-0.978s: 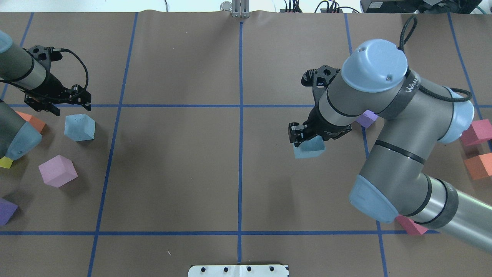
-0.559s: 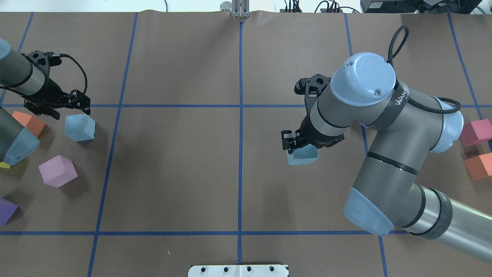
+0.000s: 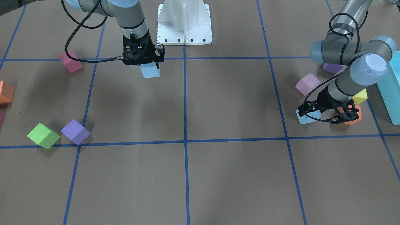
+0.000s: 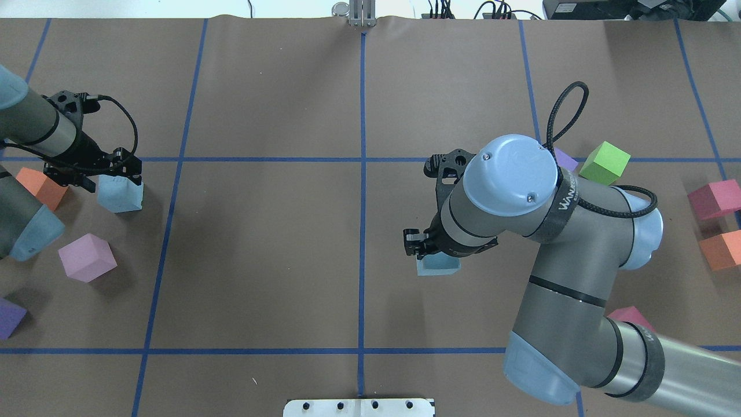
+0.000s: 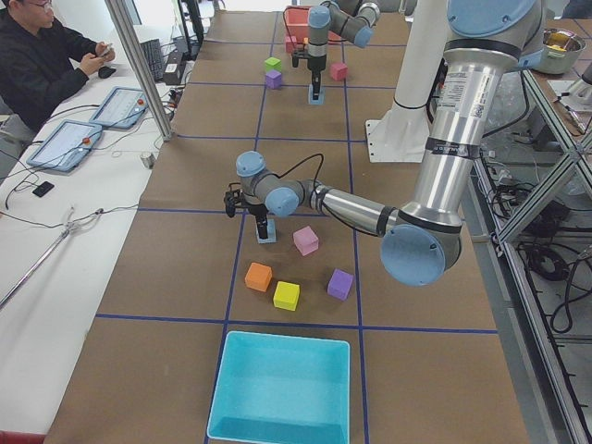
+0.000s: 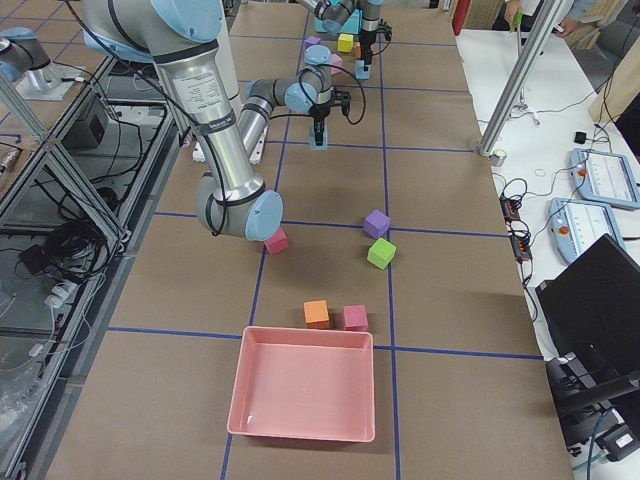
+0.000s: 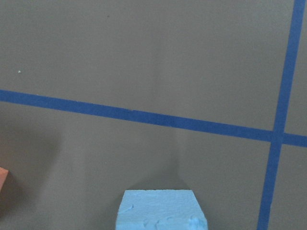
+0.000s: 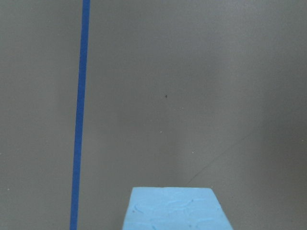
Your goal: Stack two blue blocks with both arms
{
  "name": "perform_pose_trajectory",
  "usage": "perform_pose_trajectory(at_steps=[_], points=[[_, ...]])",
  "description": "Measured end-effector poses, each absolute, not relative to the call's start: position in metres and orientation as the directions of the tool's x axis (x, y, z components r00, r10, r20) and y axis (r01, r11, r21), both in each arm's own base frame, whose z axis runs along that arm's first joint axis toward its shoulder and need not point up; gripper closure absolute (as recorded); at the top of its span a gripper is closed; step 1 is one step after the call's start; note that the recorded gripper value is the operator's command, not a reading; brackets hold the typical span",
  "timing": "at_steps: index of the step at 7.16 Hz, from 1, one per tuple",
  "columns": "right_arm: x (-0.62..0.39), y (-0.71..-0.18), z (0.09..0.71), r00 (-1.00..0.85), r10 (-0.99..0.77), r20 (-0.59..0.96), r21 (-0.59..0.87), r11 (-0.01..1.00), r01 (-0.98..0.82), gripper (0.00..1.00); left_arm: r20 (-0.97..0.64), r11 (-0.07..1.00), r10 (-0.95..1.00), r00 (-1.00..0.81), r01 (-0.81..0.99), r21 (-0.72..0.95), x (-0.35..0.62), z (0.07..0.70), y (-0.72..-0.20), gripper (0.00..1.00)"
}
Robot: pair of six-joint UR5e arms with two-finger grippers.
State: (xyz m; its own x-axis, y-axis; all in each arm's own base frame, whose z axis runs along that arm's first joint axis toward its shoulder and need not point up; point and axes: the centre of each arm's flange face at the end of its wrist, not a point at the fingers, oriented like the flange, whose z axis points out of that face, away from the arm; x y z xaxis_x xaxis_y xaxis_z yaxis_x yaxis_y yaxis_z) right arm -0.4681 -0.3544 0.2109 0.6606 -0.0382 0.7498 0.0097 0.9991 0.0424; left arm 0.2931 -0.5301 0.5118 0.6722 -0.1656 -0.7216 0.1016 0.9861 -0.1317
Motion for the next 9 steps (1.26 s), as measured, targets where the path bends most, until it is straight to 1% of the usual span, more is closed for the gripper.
perform_pose_trajectory(at_steps=[1,2,3,4,6,7,9], points=[[-0.472,-0.351,0.211,0.662,-0.038,0.748,0.042,0.999,0.009,0.55,-0.718,0.986,-0.168,0.675,0.101,-0.137,0.294,0.515,-0.529,0.15],[-0.478,-0.346,0.212,0.667,-0.043,0.744,0.046,0.999,0.012,0.55,-0.713,0.985,-0.173,0.679,0.099,-0.144,0.296,0.52,-0.53,0.29],[-0.484,-0.34,0.213,0.673,-0.049,0.738,0.052,0.999,0.016,0.55,-0.71,0.984,-0.174,0.682,0.097,-0.148,0.298,0.523,-0.53,0.36],[-0.49,-0.335,0.215,0.677,-0.054,0.734,0.056,0.998,0.018,0.55,-0.71,0.984,-0.174,0.683,0.095,-0.15,0.3,0.524,-0.531,0.4],[-0.499,-0.328,0.216,0.681,-0.055,0.73,0.052,0.998,0.024,0.55,-0.714,0.985,-0.167,0.68,0.09,-0.145,0.304,0.522,-0.531,0.43],[-0.509,-0.326,0.212,0.682,-0.048,0.73,0.046,0.999,0.021,0.55,-0.719,0.987,-0.156,0.677,0.084,-0.135,0.306,0.52,-0.531,0.45],[-0.538,-0.334,0.196,0.686,-0.031,0.727,0.038,0.999,0.005,0.55,-0.733,0.99,-0.137,0.666,0.079,-0.114,0.307,0.518,-0.532,0.51]])
